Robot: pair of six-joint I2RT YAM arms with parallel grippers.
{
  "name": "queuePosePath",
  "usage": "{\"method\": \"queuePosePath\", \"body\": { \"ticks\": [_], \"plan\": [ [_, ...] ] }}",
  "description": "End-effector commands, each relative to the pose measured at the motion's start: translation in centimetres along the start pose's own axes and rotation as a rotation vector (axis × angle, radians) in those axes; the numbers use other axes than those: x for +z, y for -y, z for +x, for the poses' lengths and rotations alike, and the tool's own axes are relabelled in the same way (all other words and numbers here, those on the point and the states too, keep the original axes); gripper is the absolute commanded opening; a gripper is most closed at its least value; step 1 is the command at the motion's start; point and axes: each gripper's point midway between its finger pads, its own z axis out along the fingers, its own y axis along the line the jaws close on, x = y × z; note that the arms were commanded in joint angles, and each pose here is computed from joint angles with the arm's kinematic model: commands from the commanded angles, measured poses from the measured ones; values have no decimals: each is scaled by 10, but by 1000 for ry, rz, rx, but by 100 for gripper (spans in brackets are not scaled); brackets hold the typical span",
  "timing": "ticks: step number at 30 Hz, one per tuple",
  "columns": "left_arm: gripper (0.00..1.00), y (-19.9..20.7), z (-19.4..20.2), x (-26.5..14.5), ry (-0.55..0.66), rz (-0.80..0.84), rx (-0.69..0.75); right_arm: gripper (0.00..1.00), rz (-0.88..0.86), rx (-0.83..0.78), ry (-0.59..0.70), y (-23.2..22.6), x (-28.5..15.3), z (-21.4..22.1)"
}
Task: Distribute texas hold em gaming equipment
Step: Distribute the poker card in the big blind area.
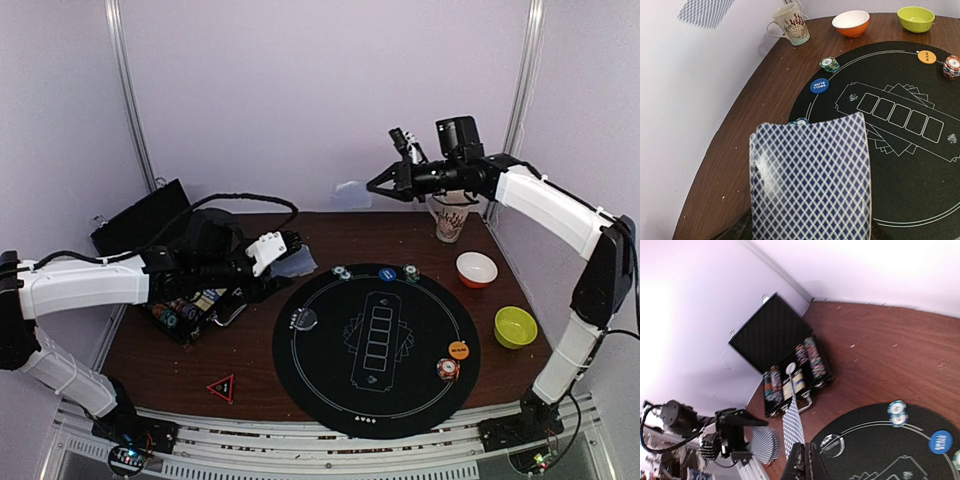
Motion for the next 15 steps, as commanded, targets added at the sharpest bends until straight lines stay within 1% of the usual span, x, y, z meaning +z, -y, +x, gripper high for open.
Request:
{"method": "queuePosePath", "body": {
  "ticks": [1, 5, 10, 15],
  "plan": [
    [55, -14, -9, -10, 45, -63, -45, 0, 142, 8, 190, 19, -48, -38],
    [55, -18, -6, -14, 35, -91, -86, 0, 227, 20, 218, 39, -55, -32],
    [55, -19, -6, -16, 36, -95, -128, 0, 266, 37, 183, 53, -52, -17],
    [55, -19, -7, -21, 42, -96, -125, 0, 325, 22, 158, 63, -56, -7]
  ]
}}
